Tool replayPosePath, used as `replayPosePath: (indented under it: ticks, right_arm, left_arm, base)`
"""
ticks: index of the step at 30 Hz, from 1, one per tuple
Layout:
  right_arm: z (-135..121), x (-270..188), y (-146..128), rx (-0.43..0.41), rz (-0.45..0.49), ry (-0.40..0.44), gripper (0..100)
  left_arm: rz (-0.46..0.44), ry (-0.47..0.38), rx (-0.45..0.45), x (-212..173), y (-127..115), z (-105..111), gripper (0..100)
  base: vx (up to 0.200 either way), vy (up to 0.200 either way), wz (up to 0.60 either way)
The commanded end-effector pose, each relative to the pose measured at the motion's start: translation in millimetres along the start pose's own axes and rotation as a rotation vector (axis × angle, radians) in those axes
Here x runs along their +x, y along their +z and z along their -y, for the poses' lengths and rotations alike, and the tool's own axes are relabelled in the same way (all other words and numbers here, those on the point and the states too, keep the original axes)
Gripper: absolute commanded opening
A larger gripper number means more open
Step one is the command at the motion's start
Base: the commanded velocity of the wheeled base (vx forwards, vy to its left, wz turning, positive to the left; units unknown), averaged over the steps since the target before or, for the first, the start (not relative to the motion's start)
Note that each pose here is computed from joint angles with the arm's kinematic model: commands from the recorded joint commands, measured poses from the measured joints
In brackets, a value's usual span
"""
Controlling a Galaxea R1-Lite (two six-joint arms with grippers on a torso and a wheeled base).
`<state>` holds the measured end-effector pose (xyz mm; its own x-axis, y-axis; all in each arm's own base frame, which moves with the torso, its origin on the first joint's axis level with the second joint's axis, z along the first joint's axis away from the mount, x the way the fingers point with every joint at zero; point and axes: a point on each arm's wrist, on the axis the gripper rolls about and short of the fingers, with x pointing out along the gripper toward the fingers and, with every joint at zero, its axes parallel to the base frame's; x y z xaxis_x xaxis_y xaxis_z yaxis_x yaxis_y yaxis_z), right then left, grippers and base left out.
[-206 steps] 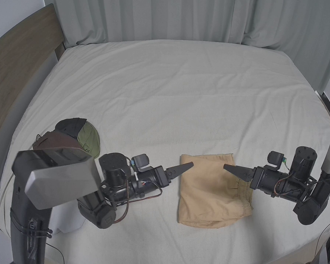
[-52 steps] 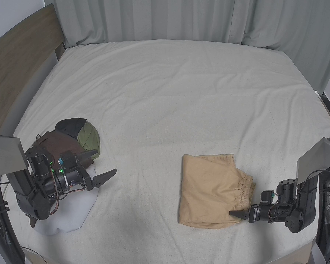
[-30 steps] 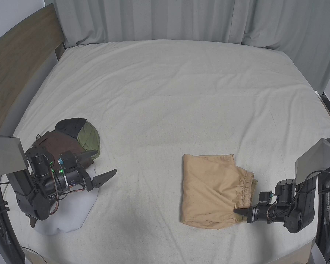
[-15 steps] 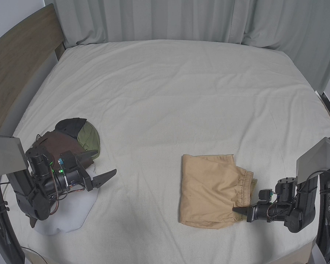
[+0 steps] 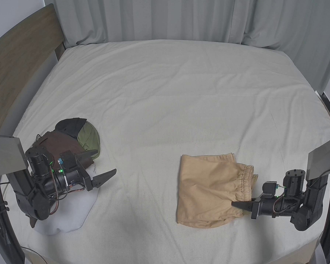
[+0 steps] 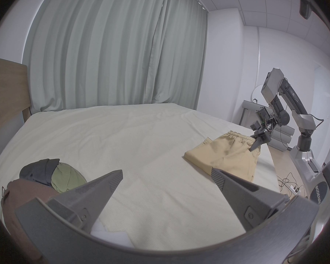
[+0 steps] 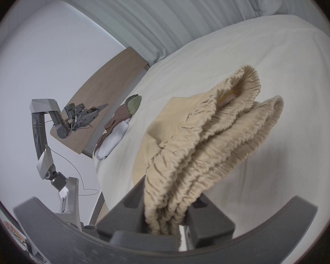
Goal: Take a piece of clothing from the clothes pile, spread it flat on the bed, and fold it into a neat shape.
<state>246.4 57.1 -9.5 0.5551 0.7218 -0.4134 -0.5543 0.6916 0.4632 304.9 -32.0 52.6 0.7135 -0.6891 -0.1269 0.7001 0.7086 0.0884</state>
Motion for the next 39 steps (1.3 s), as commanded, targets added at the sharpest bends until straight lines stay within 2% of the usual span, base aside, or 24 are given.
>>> replayPosePath:
  ticks: [1, 10, 20, 39]
  right_arm:
    - [-7, -4, 8, -0.03, 0.029, 0.024, 0]
    - [-14, -5, 17, -0.068, 0.053, 0.083, 0]
    - [-33, -8, 30, -0.135, 0.092, 0.149, 0]
    - [-39, -9, 33, -0.153, 0.102, 0.164, 0]
  left_arm:
    - [0.001, 0.0, 0.001, 0, 0, 0, 100]
    - [0.0, 0.0, 0.0, 0, 0, 0, 100]
    - [0.01, -0.004, 0.008, -1, 5, 2, 100]
    - [0.007, -0.001, 0.006, -2, 4, 2, 100]
  base:
    - [0.0, 0.0, 0.0]
    - [0.0, 0.0, 0.0]
    - [0.0, 0.0, 0.0]
    - [0.0, 0.0, 0.0]
